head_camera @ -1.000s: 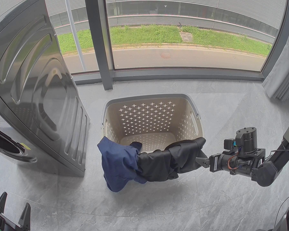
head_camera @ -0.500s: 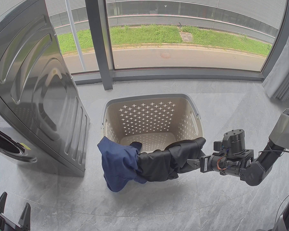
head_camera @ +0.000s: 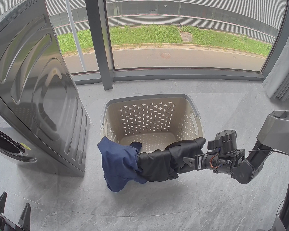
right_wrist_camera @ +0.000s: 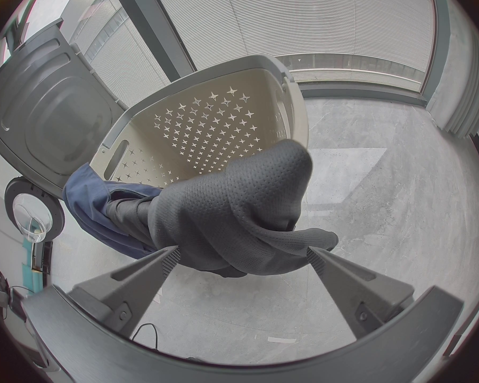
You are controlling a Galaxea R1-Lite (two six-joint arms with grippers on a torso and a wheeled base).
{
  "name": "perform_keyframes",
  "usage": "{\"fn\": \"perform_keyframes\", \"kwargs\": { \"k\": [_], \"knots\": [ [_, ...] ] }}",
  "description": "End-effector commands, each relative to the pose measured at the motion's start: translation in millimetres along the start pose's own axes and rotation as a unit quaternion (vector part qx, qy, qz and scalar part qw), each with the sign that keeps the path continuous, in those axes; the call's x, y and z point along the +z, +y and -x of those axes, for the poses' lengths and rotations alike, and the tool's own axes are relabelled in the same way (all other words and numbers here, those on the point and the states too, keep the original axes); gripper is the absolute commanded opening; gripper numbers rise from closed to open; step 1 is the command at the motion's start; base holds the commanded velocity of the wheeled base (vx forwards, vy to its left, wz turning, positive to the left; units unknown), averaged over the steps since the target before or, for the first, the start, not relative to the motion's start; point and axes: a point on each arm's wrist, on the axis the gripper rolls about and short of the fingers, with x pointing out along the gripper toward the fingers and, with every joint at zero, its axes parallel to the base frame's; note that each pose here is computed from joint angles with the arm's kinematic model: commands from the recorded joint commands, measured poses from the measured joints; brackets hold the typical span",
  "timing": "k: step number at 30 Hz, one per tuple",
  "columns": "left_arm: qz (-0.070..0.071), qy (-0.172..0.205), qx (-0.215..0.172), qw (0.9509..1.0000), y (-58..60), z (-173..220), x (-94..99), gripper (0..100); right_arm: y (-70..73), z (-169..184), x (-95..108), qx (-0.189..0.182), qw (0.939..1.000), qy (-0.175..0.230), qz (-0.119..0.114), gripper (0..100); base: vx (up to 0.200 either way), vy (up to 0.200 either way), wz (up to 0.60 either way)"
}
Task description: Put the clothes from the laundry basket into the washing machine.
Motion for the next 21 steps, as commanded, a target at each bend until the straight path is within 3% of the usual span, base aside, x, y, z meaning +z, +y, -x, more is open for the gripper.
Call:
{"fn": "perform_keyframes", "kwargs": {
  "k": [1,13,21],
  "knots": [
    [0.0,0.0,0.0,1.0,0.2,0,-4.4,100,-1.1,-7,-1,-0.001,1.0,0.002,-0.001,0,0.0,0.0,0.0],
    [0.0,0.0,0.001,1.0,0.2,0,-4.4,100,7.0,-2,-2,0.013,0.9999,-0.006,-0.002,0,0.0,0.0,0.0],
    [0.0,0.0,0.001,1.0,0.2,0,-4.4,100,33.5,49,3,0.056,0.9982,-0.019,-0.001,0,0.0,0.0,0.0]
  ]
}}
